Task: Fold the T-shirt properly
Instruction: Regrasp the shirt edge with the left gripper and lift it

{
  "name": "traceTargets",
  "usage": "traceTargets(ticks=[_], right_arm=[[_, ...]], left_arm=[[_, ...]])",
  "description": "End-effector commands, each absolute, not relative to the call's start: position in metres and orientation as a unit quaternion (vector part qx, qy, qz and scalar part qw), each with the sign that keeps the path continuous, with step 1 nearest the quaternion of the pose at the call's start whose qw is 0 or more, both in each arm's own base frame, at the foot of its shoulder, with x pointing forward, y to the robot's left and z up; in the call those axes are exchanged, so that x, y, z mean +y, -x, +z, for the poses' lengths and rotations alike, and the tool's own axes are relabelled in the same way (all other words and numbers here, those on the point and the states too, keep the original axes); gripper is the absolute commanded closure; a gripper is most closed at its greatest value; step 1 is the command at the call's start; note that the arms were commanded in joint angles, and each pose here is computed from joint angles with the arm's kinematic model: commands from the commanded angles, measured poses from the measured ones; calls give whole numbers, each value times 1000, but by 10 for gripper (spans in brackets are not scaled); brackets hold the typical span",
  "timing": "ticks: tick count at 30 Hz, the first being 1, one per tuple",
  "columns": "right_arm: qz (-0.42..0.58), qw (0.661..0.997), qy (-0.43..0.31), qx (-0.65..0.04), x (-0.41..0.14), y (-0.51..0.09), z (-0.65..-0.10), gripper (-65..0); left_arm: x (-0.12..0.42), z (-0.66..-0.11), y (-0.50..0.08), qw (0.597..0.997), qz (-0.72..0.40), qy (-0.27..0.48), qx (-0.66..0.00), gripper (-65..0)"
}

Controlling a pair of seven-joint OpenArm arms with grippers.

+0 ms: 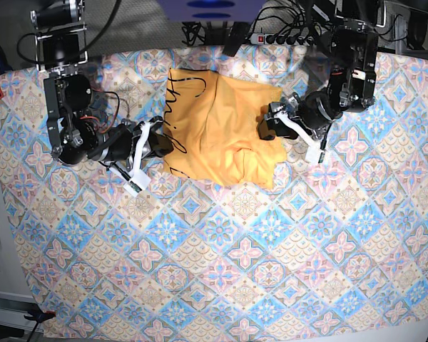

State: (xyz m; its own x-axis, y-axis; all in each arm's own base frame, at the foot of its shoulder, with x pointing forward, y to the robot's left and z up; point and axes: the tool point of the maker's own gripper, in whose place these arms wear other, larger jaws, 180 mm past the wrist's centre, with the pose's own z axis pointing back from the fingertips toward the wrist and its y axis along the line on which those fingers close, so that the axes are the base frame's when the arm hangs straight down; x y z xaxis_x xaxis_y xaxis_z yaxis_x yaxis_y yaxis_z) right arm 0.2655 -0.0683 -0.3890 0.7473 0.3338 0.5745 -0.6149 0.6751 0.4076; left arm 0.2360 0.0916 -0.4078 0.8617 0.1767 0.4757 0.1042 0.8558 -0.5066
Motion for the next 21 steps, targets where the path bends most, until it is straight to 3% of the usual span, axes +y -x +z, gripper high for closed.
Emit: traceTargets(ticks=[1,6,13,21], right_arm=[[271,876,-305,-257,-67,-276,-376,-3],[271,876,-305,-257,-67,-276,-376,-3],[271,876,-305,-257,-67,-276,-376,-3],[251,882,-318,-240,-64,-273,-389,-3]], left_arm=[[84,-392,-245,918,-2,277,-283,-396],[57,-383,-249,913,-74,288,-279,-406],[57,-379,-255,912,-96,281,-283,-570],[37,-394,-255,915,-147,272,-260,-576]])
